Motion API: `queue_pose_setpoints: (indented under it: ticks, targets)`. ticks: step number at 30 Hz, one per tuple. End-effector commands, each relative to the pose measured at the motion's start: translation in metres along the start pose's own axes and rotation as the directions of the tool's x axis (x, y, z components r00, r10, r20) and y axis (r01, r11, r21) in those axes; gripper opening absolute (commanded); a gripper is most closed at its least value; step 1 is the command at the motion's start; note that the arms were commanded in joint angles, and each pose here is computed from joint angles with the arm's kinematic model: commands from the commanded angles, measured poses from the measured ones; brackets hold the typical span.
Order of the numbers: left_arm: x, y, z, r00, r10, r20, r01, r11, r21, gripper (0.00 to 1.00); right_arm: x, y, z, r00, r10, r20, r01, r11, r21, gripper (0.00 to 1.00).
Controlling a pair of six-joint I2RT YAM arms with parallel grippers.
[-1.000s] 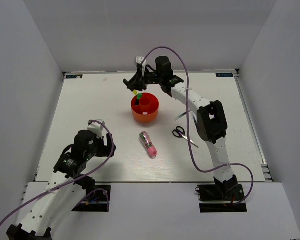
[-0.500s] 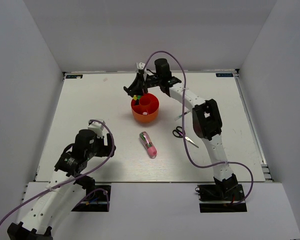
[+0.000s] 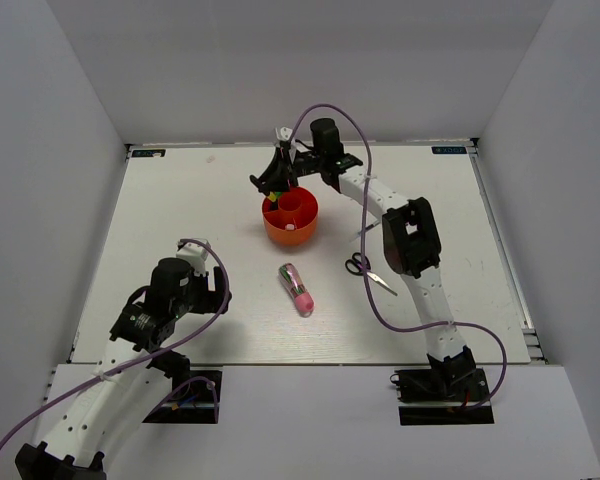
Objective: Sort the stationery into containers
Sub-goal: Place the pen in the storage box.
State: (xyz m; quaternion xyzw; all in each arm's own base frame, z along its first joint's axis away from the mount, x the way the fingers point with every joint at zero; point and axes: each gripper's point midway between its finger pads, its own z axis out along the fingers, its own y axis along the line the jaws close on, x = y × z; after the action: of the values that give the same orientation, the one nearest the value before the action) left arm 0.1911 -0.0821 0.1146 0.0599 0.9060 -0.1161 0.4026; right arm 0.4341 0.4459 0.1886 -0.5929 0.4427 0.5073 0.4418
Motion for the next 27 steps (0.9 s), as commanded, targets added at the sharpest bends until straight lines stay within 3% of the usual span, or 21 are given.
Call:
queue_pose_setpoints:
  ticks: [1,27]
  targets:
    - [0.001,0.002,0.000,1.000,0.004,-0.001,-0.004,1.000,-0.004,0.93,-0.010,0.001,0.004,0.999,-0.049,0.022,0.050,0.998,-0.034,0.00]
    - [0.000,0.001,-0.001,1.000,0.006,0.005,-0.006,1.000,-0.001,0.93,0.003,0.011,0.018,1.000,-0.016,0.012,0.017,0.997,-0.071,0.00]
